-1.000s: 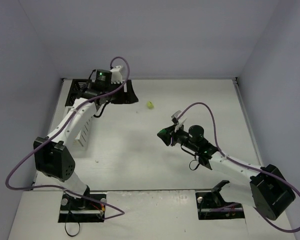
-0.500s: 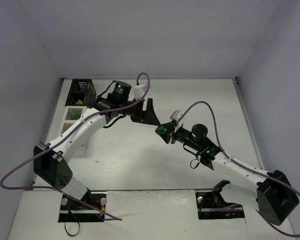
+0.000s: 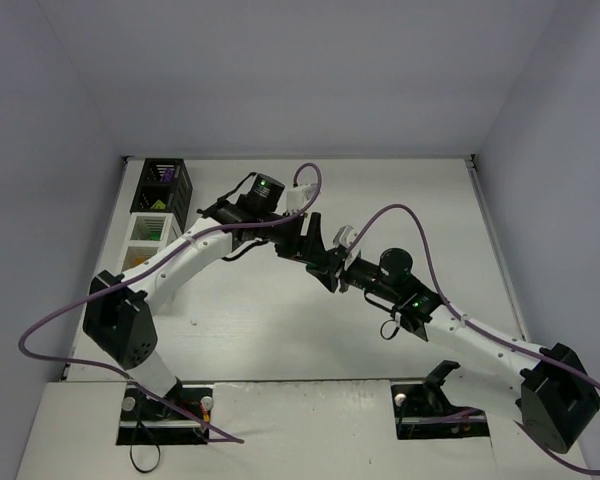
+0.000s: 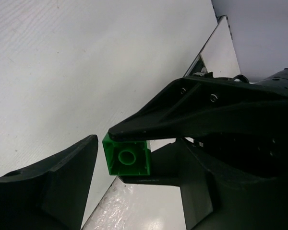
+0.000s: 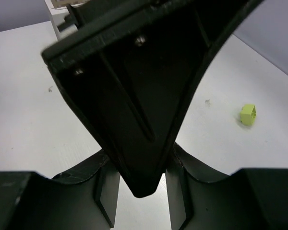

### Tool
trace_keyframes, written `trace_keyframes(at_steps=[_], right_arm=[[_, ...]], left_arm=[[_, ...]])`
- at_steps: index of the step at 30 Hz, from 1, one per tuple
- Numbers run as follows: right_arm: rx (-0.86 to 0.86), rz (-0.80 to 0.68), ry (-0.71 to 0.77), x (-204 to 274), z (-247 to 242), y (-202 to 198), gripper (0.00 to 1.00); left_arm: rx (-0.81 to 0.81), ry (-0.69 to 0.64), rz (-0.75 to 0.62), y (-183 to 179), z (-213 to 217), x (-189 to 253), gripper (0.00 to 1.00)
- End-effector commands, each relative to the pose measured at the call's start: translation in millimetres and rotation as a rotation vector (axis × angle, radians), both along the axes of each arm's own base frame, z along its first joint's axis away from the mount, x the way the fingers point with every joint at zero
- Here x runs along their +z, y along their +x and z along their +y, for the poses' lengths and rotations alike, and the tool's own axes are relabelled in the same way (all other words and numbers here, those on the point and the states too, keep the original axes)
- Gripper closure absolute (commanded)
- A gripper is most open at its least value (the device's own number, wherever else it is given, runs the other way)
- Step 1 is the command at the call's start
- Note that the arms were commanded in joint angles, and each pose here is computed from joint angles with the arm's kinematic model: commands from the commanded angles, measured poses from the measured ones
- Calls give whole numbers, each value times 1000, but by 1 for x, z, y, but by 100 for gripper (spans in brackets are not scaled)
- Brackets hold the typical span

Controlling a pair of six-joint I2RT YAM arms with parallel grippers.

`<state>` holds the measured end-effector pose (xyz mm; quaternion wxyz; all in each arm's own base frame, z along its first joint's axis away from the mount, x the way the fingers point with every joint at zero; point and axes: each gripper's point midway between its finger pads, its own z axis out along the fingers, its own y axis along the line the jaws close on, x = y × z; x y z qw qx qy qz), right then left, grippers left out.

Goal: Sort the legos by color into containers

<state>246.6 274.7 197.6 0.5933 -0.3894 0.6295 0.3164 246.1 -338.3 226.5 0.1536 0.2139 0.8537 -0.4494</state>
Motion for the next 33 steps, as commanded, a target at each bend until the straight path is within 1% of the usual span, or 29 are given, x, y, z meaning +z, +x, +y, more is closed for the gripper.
trace_keyframes(at_steps=[1,4,5,6,7,8,10,11,12,14,15,16,18,19,20,21,22,23,24,25,27,28,30,31,33], right_arm=[[13,-141,91,56,5,2,99],[8,-142,90,55,5,3,99],[6,-142,90,55,4,3,99],[6,-140,88,54,5,4,99],[6,-139,87,53,5,4,99],[3,-136,85,51,5,4,99],[-1,-139,87,50,4,4,99],[-3,-136,88,50,4,5,96],[-6,-135,87,49,3,5,94],[-9,-131,86,48,3,6,81],[-10,-128,84,47,3,6,70],[-24,-117,79,46,2,8,46],[-35,-100,72,42,1,9,29],[-54,-92,69,40,-1,11,18],[-56,-75,68,36,-1,12,18],[-76,-67,66,34,-3,14,10],[-84,-59,62,31,-3,15,4],[-105,-47,55,27,-5,19,3],[-120,-37,59,25,-6,21,2],[-132,-29,57,22,-7,23,2],[-175,-7,57,14,-10,29,2],[-191,1,56,11,-12,31,1],[-231,23,44,2,-15,37,2],[-243,39,45,-1,-15,39,2],[-254,60,34,-8,-15,41,2]], left_arm=[[-5,-39,-66,7,-8,22,41],[12,17,-47,10,-3,9,41],[2,12,-34,7,-4,8,42],[-2,-1,-36,8,-6,8,45],[-3,-10,-30,7,-7,9,54],[-7,-13,-28,6,-7,9,60],[-8,-12,-32,5,-6,10,79],[-10,-13,-33,4,-6,10,86],[-17,-19,-34,3,-6,11,87],[-17,-26,-48,3,-6,14,94],[-10,-19,-52,4,-4,14,97],[-6,-16,-74,5,-2,16,98],[33,17,-99,11,7,18,98],[43,28,-114,15,11,18,98],[59,45,-113,17,18,16,98],[109,72,-139,28,31,18,98],[142,92,-155,35,41,18,98],[173,126,-151,39,52,15,98],[229,150,-175,51,71,18,98],[298,201,-203,63,88,16,98],[399,280,-224,75,122,16,98],[517,357,-249,92,155,15,98],[621,427,-271,100,189,19,98],[720,493,-282,109,219,20,98],[808,543,-295,116,248,23,98]])
